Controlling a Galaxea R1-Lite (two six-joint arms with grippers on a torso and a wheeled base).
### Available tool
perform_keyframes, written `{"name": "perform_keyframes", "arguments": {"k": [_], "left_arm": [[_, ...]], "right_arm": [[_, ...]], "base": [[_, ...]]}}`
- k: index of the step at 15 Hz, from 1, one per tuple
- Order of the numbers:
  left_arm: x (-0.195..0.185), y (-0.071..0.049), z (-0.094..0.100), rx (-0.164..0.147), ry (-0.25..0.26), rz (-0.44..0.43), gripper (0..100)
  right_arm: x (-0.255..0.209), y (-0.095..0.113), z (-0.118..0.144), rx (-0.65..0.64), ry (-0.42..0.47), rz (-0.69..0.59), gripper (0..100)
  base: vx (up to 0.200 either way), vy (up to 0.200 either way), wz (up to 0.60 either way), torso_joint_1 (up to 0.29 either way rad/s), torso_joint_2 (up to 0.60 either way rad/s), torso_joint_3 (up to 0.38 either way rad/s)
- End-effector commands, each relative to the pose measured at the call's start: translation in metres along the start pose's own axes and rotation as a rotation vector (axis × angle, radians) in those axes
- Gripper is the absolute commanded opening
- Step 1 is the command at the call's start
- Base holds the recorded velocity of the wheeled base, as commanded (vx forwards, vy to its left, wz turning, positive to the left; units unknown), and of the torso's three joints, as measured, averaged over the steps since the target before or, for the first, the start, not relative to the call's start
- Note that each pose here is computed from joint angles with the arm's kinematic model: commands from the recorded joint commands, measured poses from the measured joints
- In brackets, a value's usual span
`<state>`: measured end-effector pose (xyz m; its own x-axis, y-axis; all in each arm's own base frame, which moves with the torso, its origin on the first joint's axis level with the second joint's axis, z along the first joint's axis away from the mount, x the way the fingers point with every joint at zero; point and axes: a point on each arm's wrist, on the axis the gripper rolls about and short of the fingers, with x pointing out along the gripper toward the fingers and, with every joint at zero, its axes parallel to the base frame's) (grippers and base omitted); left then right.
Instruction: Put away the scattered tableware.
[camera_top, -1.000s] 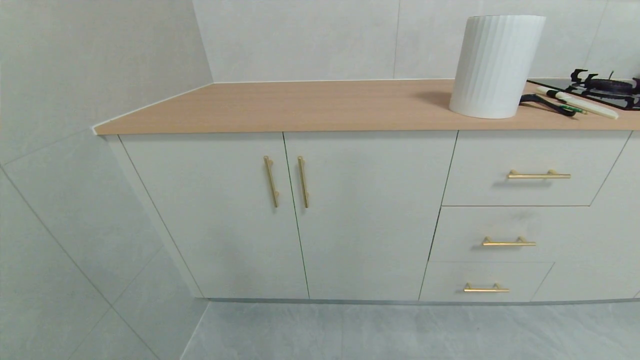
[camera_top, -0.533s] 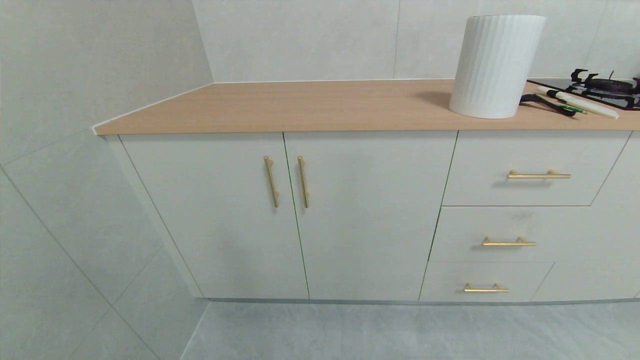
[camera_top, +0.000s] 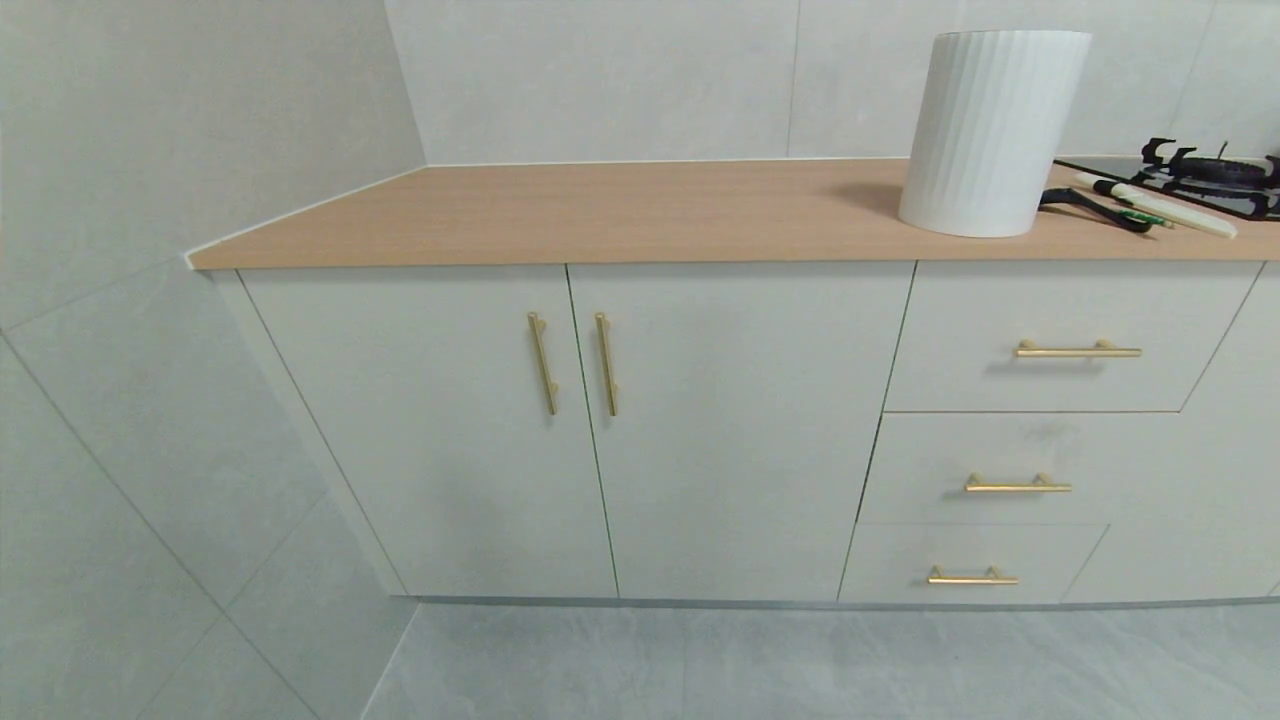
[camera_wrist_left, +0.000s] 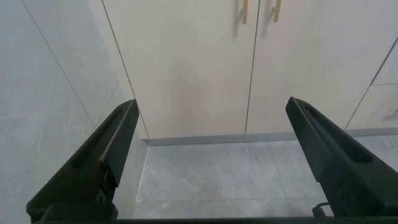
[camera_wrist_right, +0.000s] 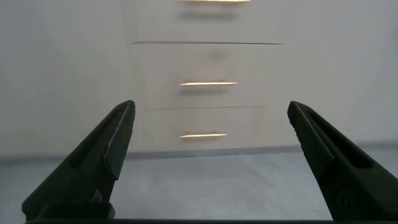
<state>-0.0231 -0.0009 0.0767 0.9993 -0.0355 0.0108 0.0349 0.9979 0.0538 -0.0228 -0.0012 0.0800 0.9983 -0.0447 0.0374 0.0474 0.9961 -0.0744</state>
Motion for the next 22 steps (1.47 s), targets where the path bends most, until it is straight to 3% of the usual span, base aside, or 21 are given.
{"name": "perform_keyframes", "arguments": {"k": [1, 3, 5, 6, 7, 8, 17, 22], "left_arm": [[0.0001, 0.0, 0.0, 0.0, 0.002, 0.0, 100], [0.0001, 0.0, 0.0, 0.0, 0.002, 0.0, 100], [0.0001, 0.0, 0.0, -0.003, 0.002, 0.0, 100], [0.0001, 0.0, 0.0, -0.001, 0.002, 0.0, 100], [0.0001, 0.0, 0.0, -0.001, 0.002, 0.0, 100], [0.0003, 0.0, -0.0004, 0.0, 0.003, 0.0, 100], [0.0001, 0.0, 0.0, 0.0, 0.002, 0.0, 100], [0.0001, 0.0, 0.0, 0.0, 0.002, -0.001, 100]], "right_arm": [[-0.0004, 0.0006, 0.0009, -0.011, 0.0, 0.029, 100], [-0.0004, 0.0001, 0.0008, 0.047, -0.003, 0.005, 100], [-0.0005, -0.0038, 0.0004, 0.068, -0.001, -0.173, 100], [-0.0004, -0.0033, 0.0001, 0.1, -0.002, -0.149, 100], [0.0001, -0.0007, -0.0026, 0.142, 0.022, -0.04, 100], [-0.0003, 0.0017, -0.0048, 0.088, 0.048, 0.06, 100], [-0.0003, 0.0017, -0.0046, 0.071, 0.041, 0.059, 100], [-0.0004, 0.0016, -0.0042, 0.071, 0.04, 0.059, 100]], "base": [[0.0, 0.0, 0.0, 0.0, 0.0, 0.0], [0.0, 0.0, 0.0, 0.0, 0.0, 0.0], [0.0, 0.0, 0.0, 0.0, 0.0, 0.0], [0.0, 0.0, 0.0, 0.0, 0.0, 0.0], [0.0, 0.0, 0.0, 0.0, 0.0, 0.0], [0.0, 0.0, 0.0, 0.0, 0.0, 0.0], [0.0, 0.0, 0.0, 0.0, 0.0, 0.0], [0.0, -0.2, 0.0, 0.001, 0.0, 0.0]]}}
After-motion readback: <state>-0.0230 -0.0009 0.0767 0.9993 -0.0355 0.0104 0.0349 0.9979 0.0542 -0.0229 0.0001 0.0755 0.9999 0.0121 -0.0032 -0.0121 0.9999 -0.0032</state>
